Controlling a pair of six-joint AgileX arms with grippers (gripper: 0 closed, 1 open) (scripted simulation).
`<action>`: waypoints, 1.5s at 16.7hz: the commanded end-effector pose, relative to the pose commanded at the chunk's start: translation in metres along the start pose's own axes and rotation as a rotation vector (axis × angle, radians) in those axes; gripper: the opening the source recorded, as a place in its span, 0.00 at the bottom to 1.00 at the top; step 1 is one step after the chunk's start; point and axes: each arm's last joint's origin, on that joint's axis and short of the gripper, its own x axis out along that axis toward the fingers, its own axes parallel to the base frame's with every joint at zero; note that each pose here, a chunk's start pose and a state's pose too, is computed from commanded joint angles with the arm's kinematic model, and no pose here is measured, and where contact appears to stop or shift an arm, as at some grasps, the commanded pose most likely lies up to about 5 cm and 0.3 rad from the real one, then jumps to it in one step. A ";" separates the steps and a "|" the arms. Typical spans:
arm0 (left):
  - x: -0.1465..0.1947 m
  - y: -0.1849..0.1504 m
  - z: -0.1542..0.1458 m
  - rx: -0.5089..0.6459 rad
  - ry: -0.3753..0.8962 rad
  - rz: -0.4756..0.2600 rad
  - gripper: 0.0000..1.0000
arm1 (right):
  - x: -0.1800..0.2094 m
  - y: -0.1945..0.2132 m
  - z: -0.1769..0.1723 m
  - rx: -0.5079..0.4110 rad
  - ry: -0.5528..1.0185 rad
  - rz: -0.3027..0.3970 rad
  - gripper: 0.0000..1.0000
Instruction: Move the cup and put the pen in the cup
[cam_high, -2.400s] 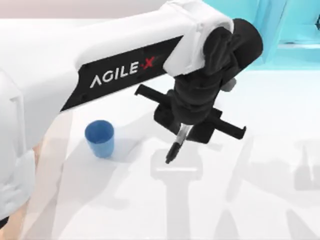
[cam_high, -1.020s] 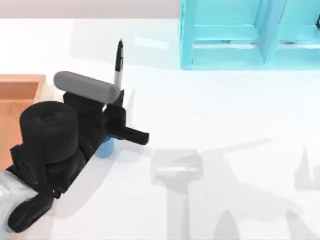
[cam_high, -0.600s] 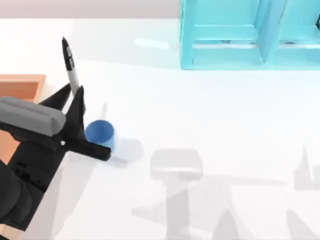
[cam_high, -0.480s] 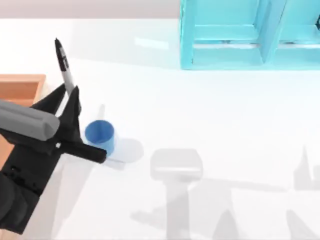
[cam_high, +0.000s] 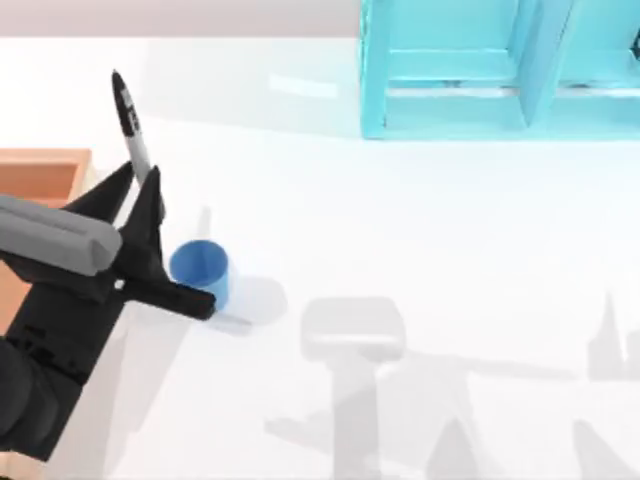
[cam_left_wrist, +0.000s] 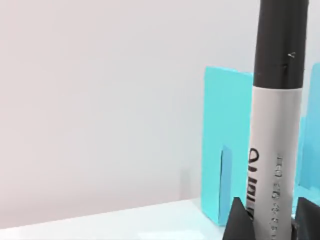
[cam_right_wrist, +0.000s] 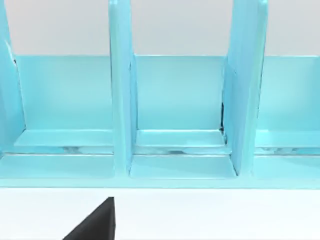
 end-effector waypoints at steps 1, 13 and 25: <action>0.004 0.000 -0.002 0.000 0.001 0.004 0.00 | 0.000 0.000 0.000 0.000 0.000 0.000 1.00; 0.035 0.002 -0.018 0.001 0.005 0.006 0.08 | 0.000 0.000 0.000 0.000 0.000 0.000 1.00; 0.035 0.002 -0.018 0.001 0.005 0.006 0.98 | 0.000 0.000 0.000 0.000 0.000 0.000 1.00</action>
